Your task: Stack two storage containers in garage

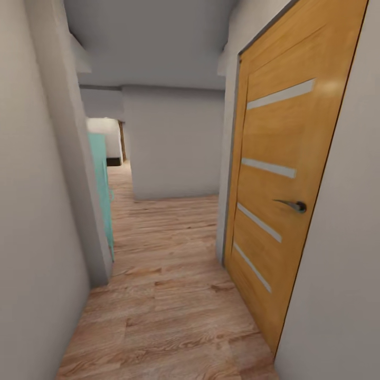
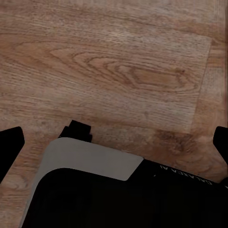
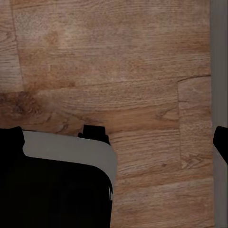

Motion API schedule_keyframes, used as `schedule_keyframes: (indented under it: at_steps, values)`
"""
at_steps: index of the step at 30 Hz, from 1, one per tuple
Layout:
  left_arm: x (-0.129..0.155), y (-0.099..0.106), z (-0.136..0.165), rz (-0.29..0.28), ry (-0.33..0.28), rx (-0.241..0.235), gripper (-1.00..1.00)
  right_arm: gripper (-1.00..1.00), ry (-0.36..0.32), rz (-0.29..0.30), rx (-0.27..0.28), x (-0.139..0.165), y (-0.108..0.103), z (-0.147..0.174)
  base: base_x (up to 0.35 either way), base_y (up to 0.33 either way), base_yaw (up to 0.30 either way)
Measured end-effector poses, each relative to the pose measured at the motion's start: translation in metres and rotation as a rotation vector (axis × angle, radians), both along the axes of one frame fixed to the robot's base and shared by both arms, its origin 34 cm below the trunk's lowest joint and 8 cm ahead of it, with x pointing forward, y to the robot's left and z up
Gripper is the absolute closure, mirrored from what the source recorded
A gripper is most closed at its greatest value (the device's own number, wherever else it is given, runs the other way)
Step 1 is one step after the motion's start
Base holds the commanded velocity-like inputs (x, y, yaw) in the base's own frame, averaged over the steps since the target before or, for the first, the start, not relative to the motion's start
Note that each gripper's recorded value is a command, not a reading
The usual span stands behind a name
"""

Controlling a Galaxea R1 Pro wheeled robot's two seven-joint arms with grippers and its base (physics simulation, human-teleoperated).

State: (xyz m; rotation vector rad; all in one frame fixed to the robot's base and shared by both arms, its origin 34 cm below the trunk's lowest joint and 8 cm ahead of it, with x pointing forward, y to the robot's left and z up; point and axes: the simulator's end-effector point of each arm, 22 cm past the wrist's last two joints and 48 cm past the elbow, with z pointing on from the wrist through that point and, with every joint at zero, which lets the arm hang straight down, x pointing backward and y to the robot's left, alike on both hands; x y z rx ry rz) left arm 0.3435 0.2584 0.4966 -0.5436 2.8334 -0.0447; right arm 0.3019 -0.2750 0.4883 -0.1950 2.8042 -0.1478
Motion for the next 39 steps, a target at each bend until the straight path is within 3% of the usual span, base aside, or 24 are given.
schedule_keyframes:
  at_steps: [17, 39]
  values:
    - [0.0000, 0.0006, 0.0000, 0.001, 0.000, 0.000, -1.00, -1.00, 0.000, -0.003, -0.004, -0.0002, -0.0028, 0.0001, 0.322, -0.105, 0.267]
    - [-0.0002, 0.0022, 0.0000, 0.001, 0.001, 0.002, -1.00, -1.00, -0.002, -0.005, -0.002, 0.0001, -0.0027, 0.0002, 0.322, -0.030, 0.016]
